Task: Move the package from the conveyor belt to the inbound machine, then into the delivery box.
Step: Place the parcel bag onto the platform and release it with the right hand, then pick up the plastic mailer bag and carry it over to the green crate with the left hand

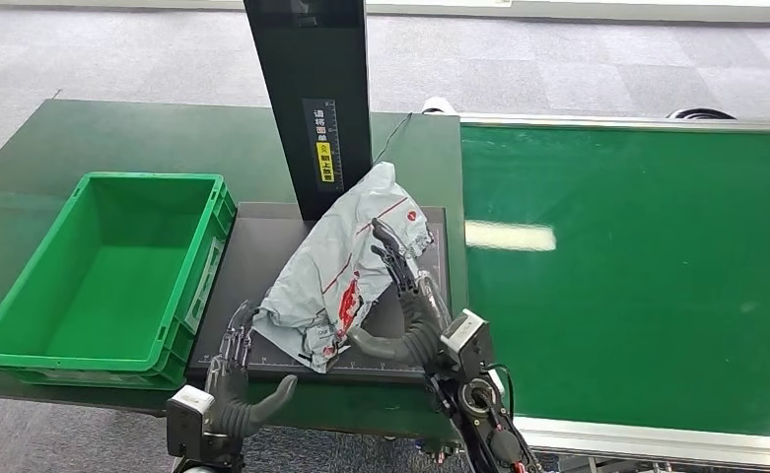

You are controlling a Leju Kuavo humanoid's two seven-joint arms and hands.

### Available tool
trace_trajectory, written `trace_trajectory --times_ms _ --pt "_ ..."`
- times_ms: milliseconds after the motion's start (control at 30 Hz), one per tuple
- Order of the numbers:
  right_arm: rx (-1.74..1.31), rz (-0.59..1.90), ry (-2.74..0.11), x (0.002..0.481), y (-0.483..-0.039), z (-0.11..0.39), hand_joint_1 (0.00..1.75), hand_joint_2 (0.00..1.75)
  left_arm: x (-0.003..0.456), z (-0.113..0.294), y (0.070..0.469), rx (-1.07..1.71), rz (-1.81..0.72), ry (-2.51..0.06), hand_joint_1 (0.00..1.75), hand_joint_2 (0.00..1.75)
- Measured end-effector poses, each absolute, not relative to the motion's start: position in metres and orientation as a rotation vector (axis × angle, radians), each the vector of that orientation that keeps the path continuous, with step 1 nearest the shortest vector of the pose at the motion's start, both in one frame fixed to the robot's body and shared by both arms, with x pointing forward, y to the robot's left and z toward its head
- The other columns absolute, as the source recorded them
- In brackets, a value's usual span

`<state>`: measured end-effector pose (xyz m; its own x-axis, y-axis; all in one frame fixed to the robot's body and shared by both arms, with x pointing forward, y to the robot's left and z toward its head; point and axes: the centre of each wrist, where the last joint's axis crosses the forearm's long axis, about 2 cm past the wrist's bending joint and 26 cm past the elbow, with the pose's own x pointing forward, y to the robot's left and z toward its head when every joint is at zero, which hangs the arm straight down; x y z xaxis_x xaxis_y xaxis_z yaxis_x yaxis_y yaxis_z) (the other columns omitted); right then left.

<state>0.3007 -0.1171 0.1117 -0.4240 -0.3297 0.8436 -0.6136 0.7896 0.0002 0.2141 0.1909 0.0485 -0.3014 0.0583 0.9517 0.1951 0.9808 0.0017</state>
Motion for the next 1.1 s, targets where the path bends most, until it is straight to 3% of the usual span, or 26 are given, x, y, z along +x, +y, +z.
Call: trace_trajectory --times_ms 267,500,600,967,1100 --pt "0.704 0.367 -2.074 0.291 -0.120 0.114 0.00 1.75 0.215 0.053 0.197 -0.063 -0.094 -1.916 0.00 1.75" --pt "0.509 0.297 -2.144 0.274 -0.131 0.114 0.00 1.75 0.224 0.095 0.217 0.804 -0.128 -2.081 0.00 1.75" --pt "0.417 0.257 -2.171 0.273 -0.136 0.115 0.00 1.75 0.236 0.120 0.216 1.022 -0.199 -2.147 0.00 1.75" --pt "0.371 0.222 -2.188 0.270 -0.143 0.117 0.00 1.75 0.248 0.149 0.215 1.112 -0.175 -2.212 0.00 1.75" --pt "0.336 0.224 -2.192 0.270 -0.145 0.116 0.00 1.75 0.251 0.156 0.211 1.208 -0.342 -2.192 0.00 1.75"
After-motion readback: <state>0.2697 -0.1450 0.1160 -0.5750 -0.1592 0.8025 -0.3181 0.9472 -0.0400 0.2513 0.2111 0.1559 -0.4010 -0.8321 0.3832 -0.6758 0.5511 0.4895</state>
